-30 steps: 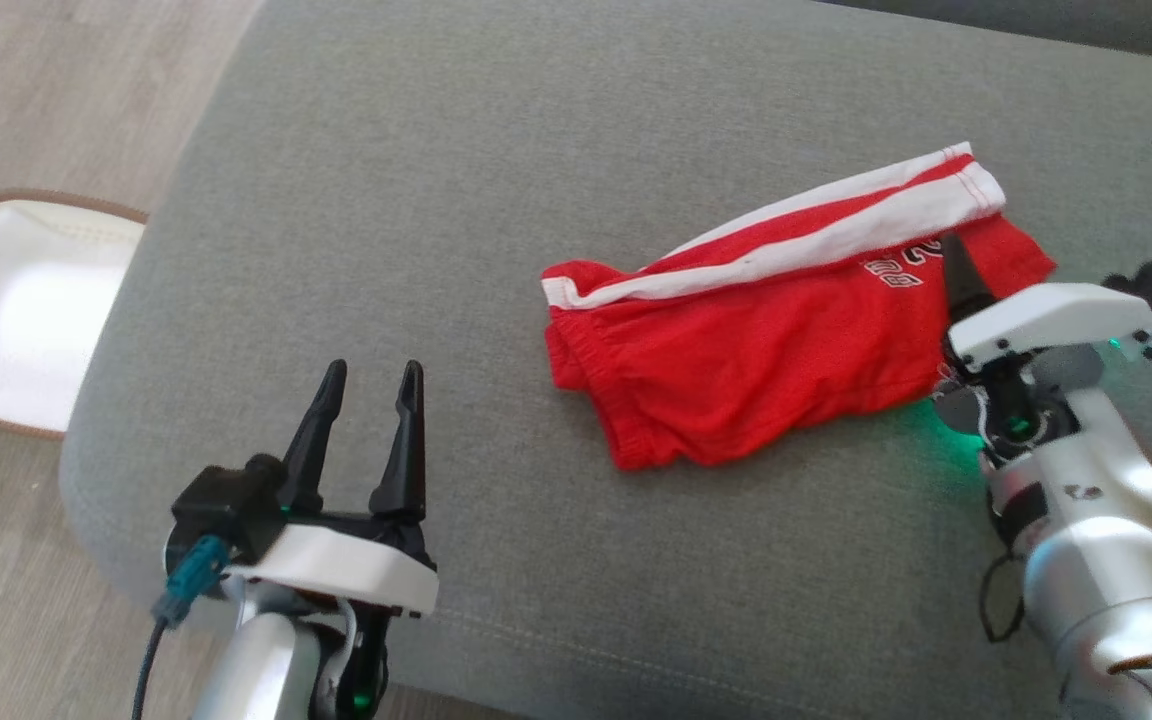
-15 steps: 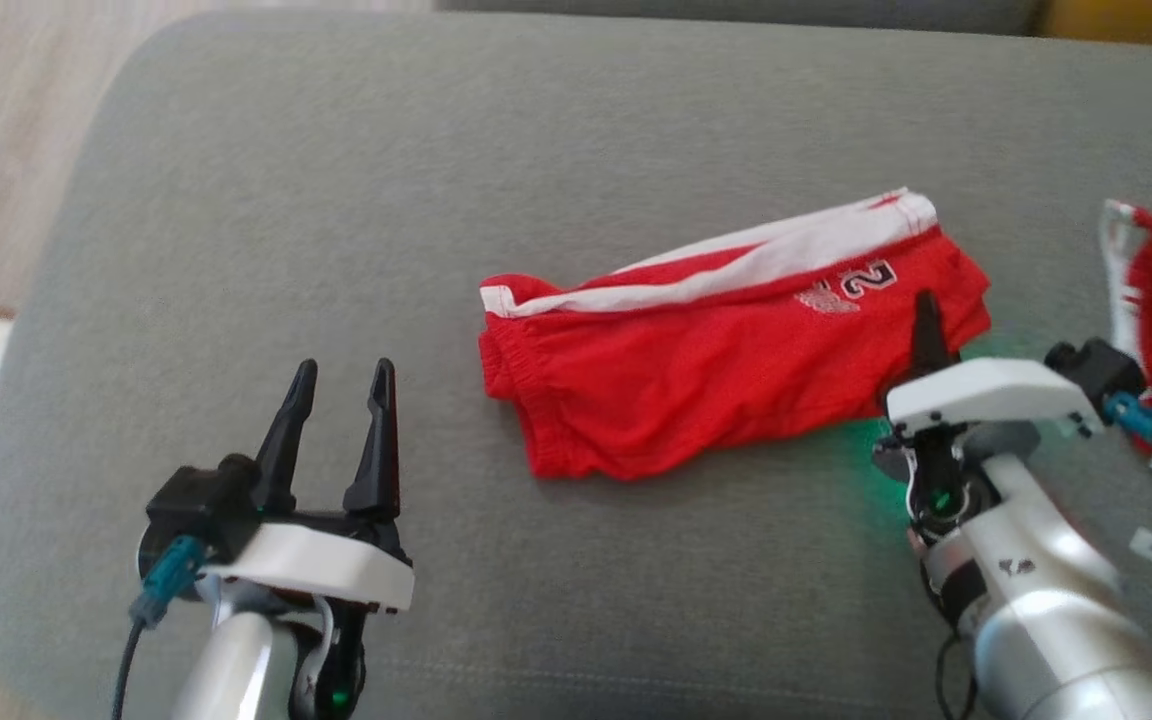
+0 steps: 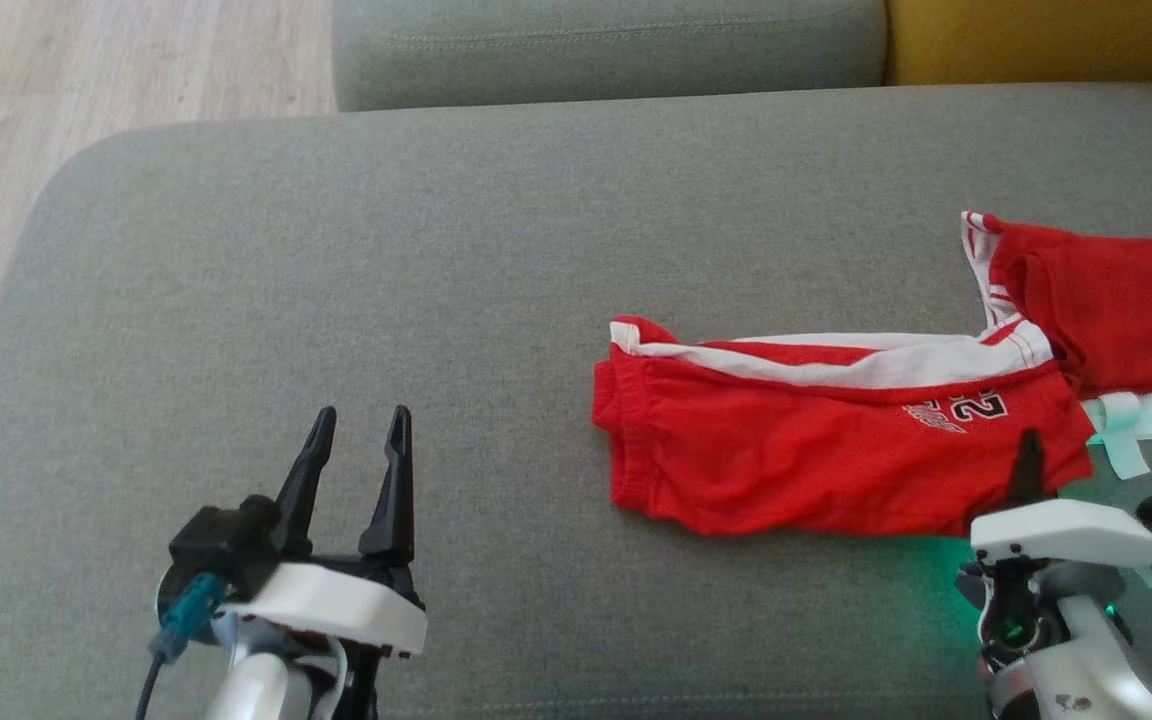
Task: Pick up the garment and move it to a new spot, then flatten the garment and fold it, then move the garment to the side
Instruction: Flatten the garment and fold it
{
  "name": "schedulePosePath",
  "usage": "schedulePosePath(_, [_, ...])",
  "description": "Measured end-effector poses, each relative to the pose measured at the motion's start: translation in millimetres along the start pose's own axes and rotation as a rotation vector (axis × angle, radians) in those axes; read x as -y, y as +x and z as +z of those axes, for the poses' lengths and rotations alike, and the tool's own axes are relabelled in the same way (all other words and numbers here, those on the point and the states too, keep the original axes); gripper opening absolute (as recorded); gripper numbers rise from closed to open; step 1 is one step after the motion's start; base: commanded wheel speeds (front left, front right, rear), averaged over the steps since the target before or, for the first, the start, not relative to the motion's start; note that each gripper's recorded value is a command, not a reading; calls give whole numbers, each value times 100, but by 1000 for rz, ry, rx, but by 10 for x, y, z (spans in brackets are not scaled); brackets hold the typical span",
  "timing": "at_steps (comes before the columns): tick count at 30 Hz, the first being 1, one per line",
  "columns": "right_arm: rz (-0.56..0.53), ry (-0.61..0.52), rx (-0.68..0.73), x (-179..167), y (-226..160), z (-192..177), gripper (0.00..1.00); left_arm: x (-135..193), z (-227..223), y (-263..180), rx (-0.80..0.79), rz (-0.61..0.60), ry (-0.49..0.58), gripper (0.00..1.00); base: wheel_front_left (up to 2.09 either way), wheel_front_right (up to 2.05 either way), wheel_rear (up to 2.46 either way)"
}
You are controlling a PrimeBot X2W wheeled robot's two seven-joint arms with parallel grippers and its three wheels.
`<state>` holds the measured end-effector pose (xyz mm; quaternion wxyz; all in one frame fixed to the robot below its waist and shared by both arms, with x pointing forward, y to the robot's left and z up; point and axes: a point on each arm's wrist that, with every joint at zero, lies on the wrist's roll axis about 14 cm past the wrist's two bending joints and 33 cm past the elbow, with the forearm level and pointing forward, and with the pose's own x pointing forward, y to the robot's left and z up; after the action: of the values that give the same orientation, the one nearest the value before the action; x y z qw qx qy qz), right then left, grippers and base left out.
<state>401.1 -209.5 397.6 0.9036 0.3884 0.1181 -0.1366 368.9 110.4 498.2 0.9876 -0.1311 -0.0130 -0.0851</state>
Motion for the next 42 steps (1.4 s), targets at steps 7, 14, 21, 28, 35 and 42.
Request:
schedulePosePath(7, [82,-2,24,-263,-3,58,0,-1,20,-37,5,3,-3,100,0,0,0])
schedulePosePath(14, [230,-4,-7,-754,-47,-52,0,-47,77,-104,22,21,1,100,0,0,0])
schedulePosePath(21, [386,-33,-61,-1239,-169,-251,0,-103,58,-198,17,46,0,100,0,0,0])
schedulePosePath(28, [527,-63,-158,-1659,-354,-592,0,-197,88,-263,26,82,4,100,0,0,0])
schedulePosePath(35, [628,-128,-280,-1887,-569,-1016,0,-331,92,-355,27,129,7,100,0,0,0])
schedulePosePath(42, [640,-265,-377,-1738,-673,-1366,100,-375,86,-388,26,146,4,100,0,0,0])
